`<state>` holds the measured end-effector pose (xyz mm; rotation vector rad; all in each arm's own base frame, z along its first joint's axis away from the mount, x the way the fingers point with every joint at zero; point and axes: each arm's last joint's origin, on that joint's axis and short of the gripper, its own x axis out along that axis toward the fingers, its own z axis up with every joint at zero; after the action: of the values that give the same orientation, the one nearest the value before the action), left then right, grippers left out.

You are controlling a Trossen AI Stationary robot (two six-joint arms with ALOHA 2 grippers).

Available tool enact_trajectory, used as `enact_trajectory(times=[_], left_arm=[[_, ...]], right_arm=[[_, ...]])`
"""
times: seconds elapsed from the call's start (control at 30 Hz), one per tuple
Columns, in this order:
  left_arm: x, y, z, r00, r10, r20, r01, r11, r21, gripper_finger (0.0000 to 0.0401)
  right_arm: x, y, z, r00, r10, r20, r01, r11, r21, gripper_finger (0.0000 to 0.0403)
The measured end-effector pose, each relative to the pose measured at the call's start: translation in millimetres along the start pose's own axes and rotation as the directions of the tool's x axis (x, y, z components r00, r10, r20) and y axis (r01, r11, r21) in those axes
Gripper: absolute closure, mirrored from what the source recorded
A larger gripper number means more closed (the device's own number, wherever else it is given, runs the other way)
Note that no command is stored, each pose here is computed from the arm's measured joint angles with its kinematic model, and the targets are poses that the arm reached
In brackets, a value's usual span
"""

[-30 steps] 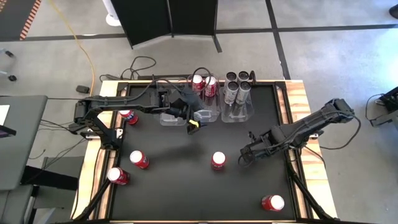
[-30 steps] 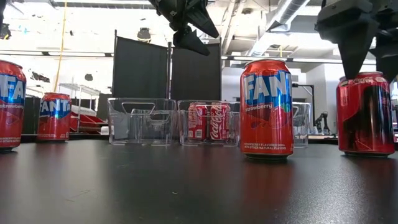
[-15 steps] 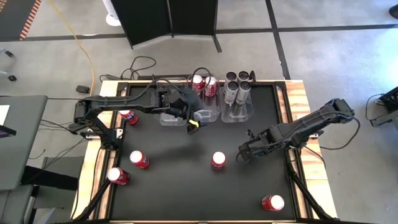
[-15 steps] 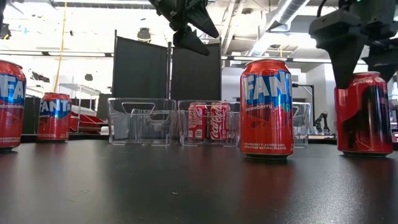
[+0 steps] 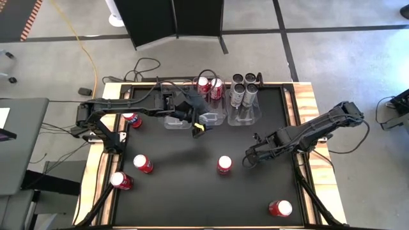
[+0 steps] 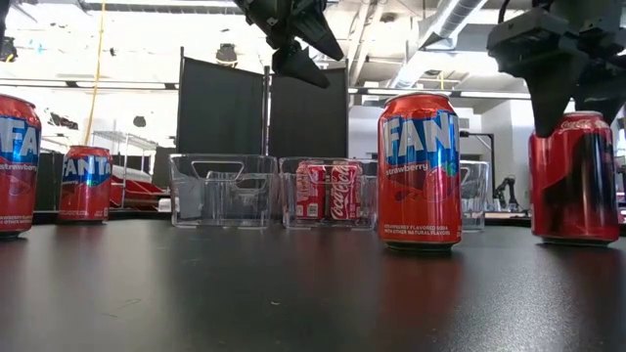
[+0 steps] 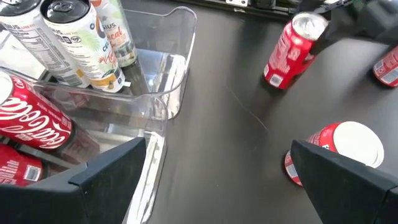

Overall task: Sort soda cans
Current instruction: Put the right red-white soda can into the center transparent bin

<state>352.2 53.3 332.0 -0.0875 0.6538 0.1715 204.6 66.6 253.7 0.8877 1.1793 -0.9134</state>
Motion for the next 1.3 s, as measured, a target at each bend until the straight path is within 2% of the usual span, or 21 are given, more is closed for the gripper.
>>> enact_trajectory(times=[0.17,0.33,0.4,0.7,0.83,1.03,1.17,1.3], left_arm=[[-8.9,4.5,3.0,0.999,0.034,-0.006,-0.034,0.999,0.007,0.0006],[-27.0,12.3,11.2,0.972,0.231,-0.03,-0.229,0.971,0.076,0.0009],[-36.9,14.1,13.5,0.96,0.279,-0.033,-0.276,0.958,0.083,0.0014],[-88.7,18.8,17.8,0.953,0.297,-0.059,-0.296,0.955,0.03,0.0045],[-115.6,18.9,14.9,0.95,0.309,-0.042,-0.31,0.951,-0.016,0.0048],[-142.8,20.1,8.9,0.936,0.349,-0.036,-0.351,0.934,-0.07,0.0049],[-152.4,20.9,-0.2,0.919,0.381,-0.1,-0.392,0.912,-0.125,0.0049],[-160.4,20.7,-13.7,0.897,0.387,-0.214,-0.427,0.882,-0.197,0.0049]], right_arm=[[-28.3,2.6,15.9,1.0,0.011,0.02,-0.01,0.998,-0.059,0.0156],[-58.8,8.1,45.3,0.987,0.093,0.131,-0.079,0.991,-0.109,0.0156],[-68.1,11.4,60.8,0.977,0.123,0.176,-0.101,0.986,-0.129,0.0156],[-95.2,33.1,124.6,0.912,0.224,0.342,-0.131,0.953,-0.274,0.0159],[-88.6,52.8,157.2,0.891,0.236,0.389,-0.087,0.928,-0.362,0.0161],[-63.5,86.0,210.2,0.891,0.205,0.406,0.01,0.883,-0.468,0.0161],[-44.2,101.4,239.2,0.902,0.177,0.393,0.079,0.829,-0.554,0.0161],[-17.4,110.7,260.7,0.928,0.168,0.332,0.077,0.786,-0.613,0.0161]])
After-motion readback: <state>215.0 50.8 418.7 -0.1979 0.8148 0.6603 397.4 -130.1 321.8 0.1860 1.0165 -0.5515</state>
